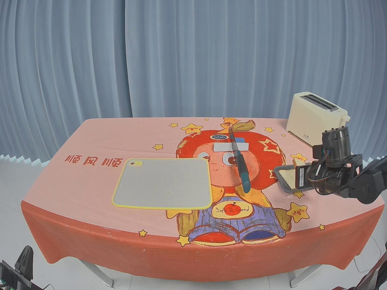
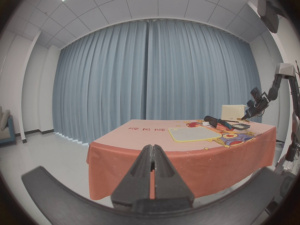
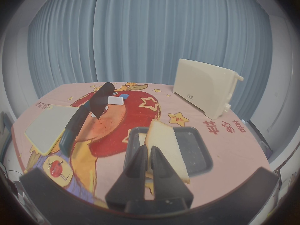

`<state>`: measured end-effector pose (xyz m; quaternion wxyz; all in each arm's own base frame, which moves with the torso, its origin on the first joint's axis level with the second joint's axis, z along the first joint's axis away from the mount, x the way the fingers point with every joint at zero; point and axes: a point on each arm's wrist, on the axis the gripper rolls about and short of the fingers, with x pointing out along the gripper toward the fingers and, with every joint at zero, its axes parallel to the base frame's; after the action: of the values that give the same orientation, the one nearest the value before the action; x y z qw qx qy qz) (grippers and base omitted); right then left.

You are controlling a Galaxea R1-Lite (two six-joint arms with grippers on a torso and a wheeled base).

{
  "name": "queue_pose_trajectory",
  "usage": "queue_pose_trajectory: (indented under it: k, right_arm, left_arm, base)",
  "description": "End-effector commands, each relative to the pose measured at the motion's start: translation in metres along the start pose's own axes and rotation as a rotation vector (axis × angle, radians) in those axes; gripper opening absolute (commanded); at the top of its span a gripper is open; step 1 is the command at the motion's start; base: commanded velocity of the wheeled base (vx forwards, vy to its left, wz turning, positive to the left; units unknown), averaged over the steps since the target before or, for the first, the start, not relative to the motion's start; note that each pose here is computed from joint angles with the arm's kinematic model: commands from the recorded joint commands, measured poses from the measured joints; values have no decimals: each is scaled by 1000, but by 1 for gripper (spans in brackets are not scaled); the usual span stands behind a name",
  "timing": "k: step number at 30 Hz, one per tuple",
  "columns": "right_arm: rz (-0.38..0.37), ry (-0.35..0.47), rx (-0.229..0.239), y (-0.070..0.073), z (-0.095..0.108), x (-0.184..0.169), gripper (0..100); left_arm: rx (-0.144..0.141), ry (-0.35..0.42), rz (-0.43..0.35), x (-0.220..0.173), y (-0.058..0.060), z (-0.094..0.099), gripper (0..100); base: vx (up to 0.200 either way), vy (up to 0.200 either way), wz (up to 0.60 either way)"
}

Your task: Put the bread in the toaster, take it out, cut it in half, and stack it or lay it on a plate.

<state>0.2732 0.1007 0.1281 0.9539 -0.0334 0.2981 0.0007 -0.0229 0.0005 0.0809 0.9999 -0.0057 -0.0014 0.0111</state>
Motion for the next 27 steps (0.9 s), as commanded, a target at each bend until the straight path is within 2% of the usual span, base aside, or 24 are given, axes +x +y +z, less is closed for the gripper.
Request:
queue_pose_trajectory:
  k: [1, 2, 4, 18, 19, 27]
  right_arm:
    - [2, 43, -54, 17, -13, 37, 0]
    - [2, 35, -75, 20, -15, 43, 0]
    - [2, 38, -84, 22, -18, 49, 0]
    - [-15, 45, -101, 26, -23, 50, 0]
    - [-15, 44, -102, 26, -23, 50, 100]
    - [2, -7, -88, 28, -12, 37, 100]
  left_arm:
    - [-1, 1, 1, 0, 0, -5, 0]
    - [-1, 1, 2, 0, 0, -5, 0]
    - [-1, 1, 2, 0, 0, -5, 0]
    - [1, 1, 1, 0, 0, -5, 0]
    - [-1, 1, 2, 0, 0, -5, 0]
    - [1, 1, 1, 0, 0, -5, 0]
  base:
    - [0, 0, 0]
    - [0, 0, 0]
    - [0, 0, 0]
    - [0, 0, 0]
    - [0, 0, 0]
    - [0, 0, 0]
